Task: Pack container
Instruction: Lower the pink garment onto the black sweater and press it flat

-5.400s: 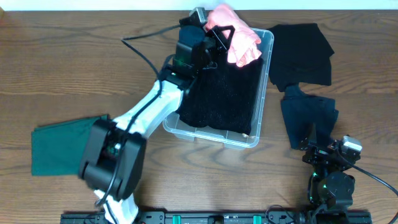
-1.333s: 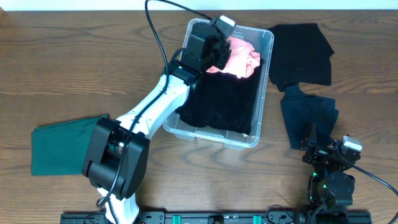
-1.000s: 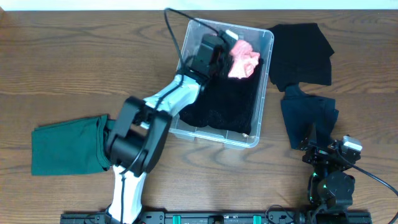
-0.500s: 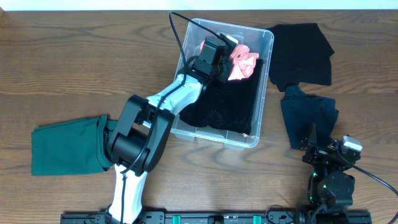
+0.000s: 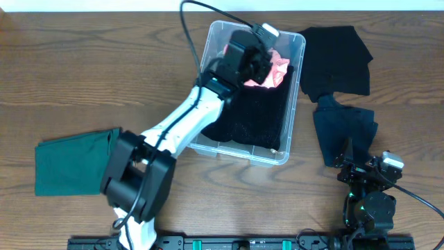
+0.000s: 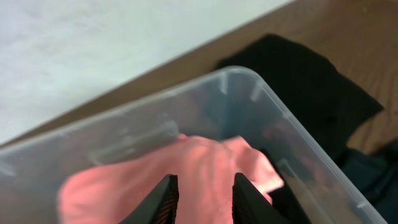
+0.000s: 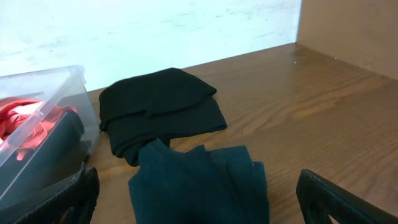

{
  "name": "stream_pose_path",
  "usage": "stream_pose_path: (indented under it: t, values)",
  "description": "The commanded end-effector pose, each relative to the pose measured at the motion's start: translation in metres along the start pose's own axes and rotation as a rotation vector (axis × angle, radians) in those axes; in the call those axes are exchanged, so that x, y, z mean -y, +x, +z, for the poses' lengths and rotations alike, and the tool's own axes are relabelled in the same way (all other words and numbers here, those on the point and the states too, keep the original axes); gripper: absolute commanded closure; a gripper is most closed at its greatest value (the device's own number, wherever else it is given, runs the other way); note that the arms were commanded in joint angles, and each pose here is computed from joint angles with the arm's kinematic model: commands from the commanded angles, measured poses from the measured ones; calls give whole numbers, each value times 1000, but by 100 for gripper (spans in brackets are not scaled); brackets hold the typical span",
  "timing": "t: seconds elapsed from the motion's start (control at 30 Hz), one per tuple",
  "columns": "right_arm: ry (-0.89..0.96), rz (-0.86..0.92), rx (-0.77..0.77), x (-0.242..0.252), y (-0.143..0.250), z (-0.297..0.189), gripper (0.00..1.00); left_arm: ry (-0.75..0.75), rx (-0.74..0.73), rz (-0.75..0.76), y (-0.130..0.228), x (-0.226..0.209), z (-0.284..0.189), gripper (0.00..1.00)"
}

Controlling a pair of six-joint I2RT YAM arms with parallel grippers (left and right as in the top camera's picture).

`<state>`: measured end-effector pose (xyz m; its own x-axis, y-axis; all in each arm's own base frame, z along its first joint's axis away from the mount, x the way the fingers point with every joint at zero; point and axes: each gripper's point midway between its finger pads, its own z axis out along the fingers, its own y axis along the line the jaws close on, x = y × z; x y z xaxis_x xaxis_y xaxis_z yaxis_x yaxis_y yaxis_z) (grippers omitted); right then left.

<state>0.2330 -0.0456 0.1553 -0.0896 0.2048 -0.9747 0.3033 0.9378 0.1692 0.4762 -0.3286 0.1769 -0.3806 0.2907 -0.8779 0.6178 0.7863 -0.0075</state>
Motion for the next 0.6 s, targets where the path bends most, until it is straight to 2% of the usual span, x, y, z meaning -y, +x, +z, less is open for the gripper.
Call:
stream_pose_path:
  t: [0.0,0.3,0.43,0.57]
  values:
    - [5,11,0,1,1,0,1,23,-66,-13,35,7,25,70]
    - [5,11,0,1,1,0,1,24,-206,-68,107,9,62,70]
    - [5,11,0,1,1,0,1,22,-201,-67,102,8,60,70]
    - [5,11,0,1,1,0,1,18,-143,-65,68,6,42,69]
